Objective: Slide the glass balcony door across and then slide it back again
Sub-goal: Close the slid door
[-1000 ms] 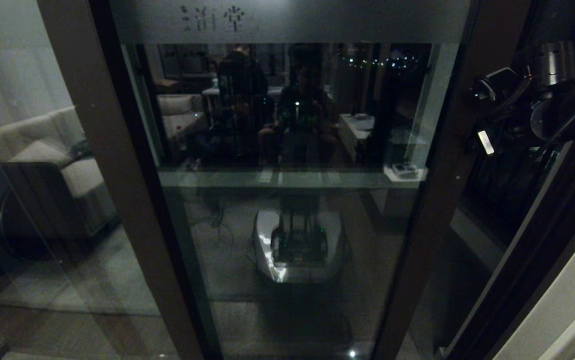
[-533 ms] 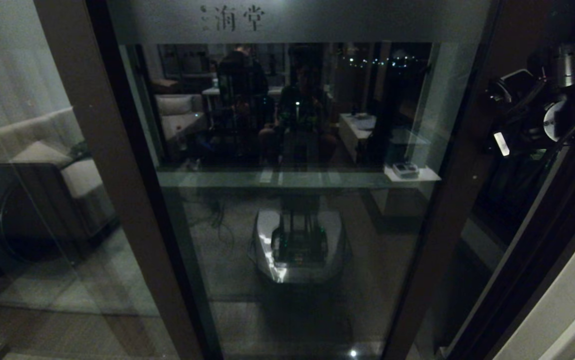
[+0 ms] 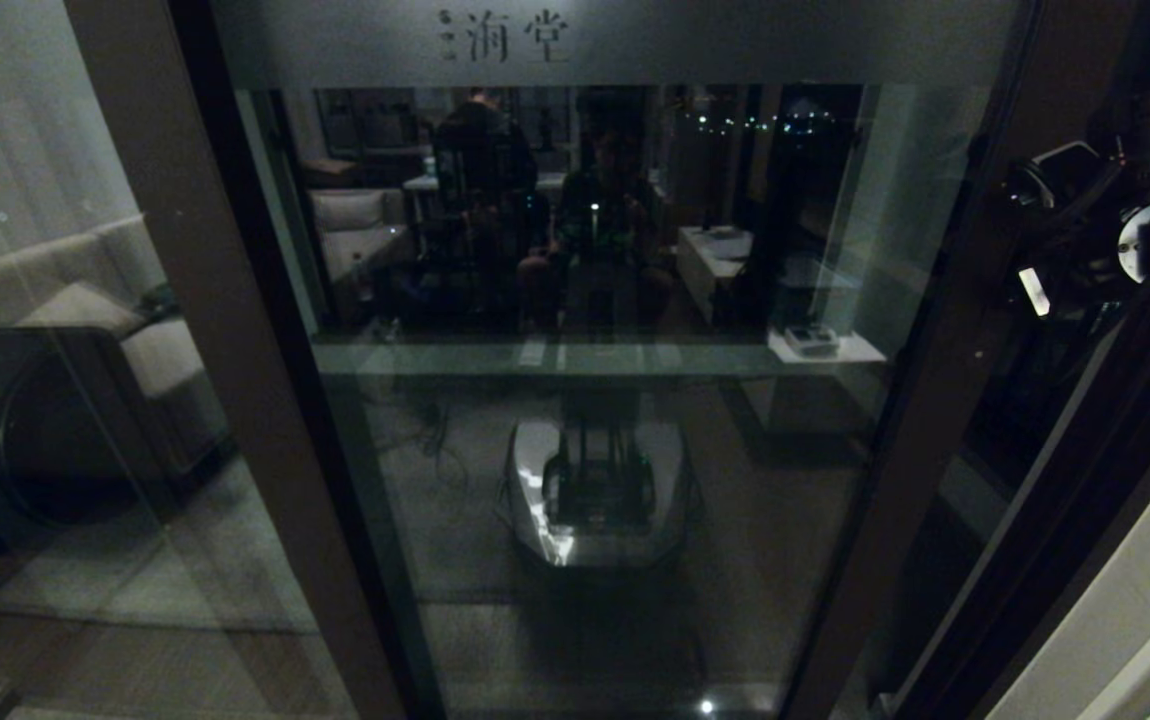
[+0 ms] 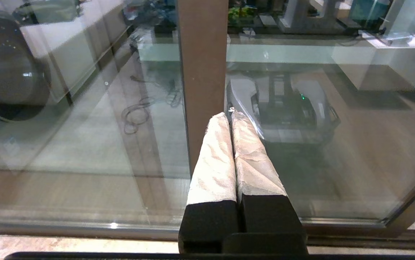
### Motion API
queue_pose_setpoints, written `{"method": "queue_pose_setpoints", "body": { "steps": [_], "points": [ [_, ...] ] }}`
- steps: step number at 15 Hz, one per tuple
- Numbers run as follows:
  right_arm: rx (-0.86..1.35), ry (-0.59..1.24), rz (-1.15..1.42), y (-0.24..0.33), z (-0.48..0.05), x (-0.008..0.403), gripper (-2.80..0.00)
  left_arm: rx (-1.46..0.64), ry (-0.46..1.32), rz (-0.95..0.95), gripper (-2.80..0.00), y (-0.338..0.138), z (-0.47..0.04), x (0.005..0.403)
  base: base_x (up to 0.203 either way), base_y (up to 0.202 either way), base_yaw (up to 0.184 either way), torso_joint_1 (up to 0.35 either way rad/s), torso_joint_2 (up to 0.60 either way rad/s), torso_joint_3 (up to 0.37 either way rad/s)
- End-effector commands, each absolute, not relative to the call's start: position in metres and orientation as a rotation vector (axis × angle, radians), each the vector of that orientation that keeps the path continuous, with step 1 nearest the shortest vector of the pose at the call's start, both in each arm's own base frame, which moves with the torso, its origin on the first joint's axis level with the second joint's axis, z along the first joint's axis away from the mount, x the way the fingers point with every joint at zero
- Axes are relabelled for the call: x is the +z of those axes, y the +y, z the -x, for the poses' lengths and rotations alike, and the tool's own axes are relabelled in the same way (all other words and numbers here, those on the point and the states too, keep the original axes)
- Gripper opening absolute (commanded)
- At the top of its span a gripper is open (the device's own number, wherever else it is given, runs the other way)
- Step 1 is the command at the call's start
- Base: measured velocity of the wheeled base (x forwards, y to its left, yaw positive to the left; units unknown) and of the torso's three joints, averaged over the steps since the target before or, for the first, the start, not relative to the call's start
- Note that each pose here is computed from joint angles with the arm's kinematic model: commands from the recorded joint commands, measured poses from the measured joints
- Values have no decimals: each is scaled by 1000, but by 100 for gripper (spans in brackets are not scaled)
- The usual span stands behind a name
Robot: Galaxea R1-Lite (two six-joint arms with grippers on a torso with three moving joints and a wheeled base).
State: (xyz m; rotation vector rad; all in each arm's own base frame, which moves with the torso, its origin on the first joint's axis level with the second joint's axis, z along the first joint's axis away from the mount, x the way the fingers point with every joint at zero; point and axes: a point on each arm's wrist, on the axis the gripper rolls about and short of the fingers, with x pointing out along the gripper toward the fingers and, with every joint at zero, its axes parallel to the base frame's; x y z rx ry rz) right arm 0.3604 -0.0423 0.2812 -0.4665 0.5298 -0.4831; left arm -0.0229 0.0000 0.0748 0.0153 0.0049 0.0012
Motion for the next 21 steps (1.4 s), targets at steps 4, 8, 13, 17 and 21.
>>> {"method": "queue_pose_setpoints", "body": {
  "steps": [4, 8, 13, 17, 21],
  "points": [
    [-515, 534, 463, -55, -360, 283, 0, 1, 6, -15, -280, 0, 23, 74, 0, 0, 0, 0, 0, 0],
    [-529, 501, 464, -59, -370, 278, 0, 1, 6, -15, -280, 0, 23, 74, 0, 0, 0, 0, 0, 0],
    [-452, 406, 439, -43, -328, 310, 0, 1, 6, -15, -280, 0, 23, 74, 0, 0, 0, 0, 0, 0],
    [-354, 353, 357, 0, -327, 312, 0, 1, 6, -15, -280, 0, 23, 74, 0, 0, 0, 0, 0, 0],
    [-424, 328, 211, -3, -308, 325, 0, 1, 6, -15, -280, 0, 23, 74, 0, 0, 0, 0, 0, 0]
  ]
}}
